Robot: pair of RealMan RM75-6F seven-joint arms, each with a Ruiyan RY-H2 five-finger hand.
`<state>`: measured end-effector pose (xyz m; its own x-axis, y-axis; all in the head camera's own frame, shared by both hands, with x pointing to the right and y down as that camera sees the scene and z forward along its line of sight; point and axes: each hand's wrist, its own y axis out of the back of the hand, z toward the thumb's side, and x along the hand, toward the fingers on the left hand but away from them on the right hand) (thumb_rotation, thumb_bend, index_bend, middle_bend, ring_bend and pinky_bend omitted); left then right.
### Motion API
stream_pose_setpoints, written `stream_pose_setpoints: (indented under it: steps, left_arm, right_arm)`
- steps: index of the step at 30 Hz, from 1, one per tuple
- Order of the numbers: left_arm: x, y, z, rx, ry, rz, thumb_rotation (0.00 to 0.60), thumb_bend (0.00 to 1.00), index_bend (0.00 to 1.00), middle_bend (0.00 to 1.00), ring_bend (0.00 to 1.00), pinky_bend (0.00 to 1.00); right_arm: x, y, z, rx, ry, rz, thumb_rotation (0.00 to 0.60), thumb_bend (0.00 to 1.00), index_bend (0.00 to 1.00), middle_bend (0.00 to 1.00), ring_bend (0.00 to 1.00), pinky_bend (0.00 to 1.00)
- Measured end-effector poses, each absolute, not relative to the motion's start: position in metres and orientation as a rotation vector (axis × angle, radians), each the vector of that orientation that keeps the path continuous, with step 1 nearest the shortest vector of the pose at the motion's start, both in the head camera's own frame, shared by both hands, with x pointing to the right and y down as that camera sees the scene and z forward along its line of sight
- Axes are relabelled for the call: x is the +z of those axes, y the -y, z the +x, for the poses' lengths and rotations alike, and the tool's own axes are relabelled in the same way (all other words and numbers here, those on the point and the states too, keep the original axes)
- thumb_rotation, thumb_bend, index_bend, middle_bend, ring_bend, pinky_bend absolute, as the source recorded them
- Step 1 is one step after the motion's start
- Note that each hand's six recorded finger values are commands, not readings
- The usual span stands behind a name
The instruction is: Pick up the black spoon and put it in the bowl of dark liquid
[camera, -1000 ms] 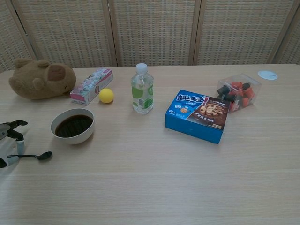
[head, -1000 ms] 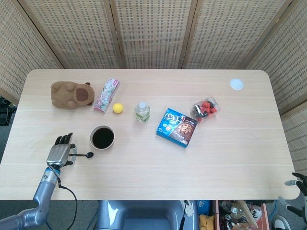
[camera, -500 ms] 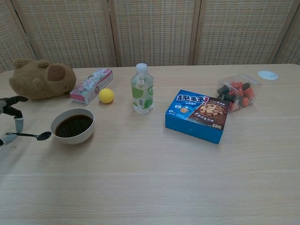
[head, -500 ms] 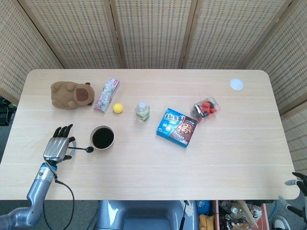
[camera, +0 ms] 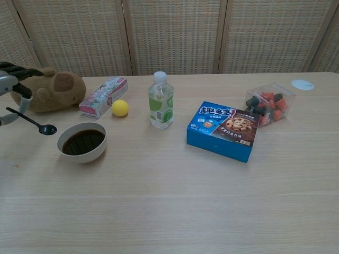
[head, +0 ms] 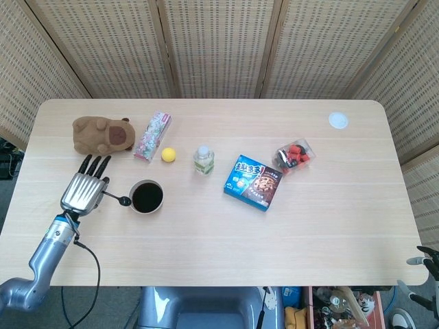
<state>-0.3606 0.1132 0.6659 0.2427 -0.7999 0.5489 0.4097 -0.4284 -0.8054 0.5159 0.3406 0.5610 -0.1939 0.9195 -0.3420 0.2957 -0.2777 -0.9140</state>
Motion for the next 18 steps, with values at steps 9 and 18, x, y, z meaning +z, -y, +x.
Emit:
stream_pose_setpoints:
  steps: [9,18]
  left_arm:
    - [0.669,-0.1,-0.34,-1.321,-0.21,-1.307,0.6,0.46,0.57,0.0,0.0,0.0]
    - [0.678,-0.099,-0.308,-1.169,-0.008,-1.116,0.6,0.46,0.57,0.0,0.0,0.0]
  right_arm:
    - [0.561,-0.341,0.517,1.5,1.434,-1.529,0.6,0.3,0.47,0.34,0.22,0.31]
    - [0.56,-0.341,0.518,1.497,1.441,-1.525,0.6,0.3,0.47,0.34,0.22,0.31]
